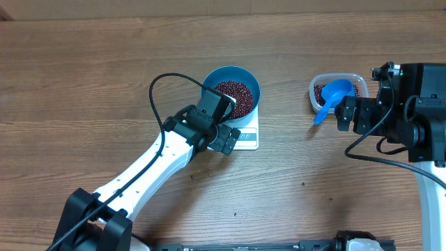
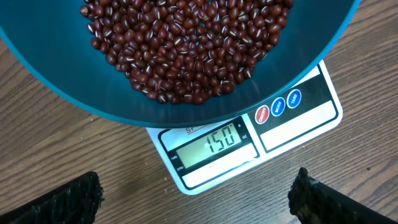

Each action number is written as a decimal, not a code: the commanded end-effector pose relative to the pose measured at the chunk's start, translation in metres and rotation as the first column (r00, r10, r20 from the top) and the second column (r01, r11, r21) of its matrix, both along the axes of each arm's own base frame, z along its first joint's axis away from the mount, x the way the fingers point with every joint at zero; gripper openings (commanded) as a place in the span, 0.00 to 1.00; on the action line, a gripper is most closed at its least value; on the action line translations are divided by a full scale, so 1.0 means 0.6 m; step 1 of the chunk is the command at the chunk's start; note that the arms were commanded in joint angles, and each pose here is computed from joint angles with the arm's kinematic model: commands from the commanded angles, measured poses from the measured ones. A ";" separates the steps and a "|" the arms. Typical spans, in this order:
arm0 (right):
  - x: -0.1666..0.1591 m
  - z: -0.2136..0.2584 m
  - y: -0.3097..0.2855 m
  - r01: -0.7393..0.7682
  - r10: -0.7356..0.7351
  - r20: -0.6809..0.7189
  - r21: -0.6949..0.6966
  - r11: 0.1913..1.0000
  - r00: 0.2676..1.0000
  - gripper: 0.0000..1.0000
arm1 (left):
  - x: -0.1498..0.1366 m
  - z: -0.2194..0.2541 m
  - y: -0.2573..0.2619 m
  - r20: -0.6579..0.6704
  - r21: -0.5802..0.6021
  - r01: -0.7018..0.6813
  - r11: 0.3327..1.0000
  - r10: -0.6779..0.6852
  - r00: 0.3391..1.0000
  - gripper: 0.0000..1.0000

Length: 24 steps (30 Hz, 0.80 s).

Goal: Scoop item into bowl and weigh 150g on scale

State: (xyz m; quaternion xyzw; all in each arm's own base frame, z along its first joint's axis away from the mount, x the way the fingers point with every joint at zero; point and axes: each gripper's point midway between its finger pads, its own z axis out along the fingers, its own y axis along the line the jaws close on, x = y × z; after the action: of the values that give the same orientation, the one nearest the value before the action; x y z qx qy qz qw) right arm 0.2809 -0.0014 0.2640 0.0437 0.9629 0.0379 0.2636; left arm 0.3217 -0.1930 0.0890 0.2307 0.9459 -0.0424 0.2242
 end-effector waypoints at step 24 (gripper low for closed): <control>0.002 -0.001 0.003 -0.002 0.002 0.000 0.011 1.000 1.000 1.00 | 0.044 0.023 -0.029 0.116 -0.083 -0.004 0.997 0.014 0.993 1.00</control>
State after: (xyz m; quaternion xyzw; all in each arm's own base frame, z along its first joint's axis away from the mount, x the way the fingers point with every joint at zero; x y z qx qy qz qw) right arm 0.2809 -0.0015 0.2639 0.0436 0.9629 0.0376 0.2636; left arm 0.3481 -0.2097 0.1070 0.2238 0.9278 -0.0652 0.2912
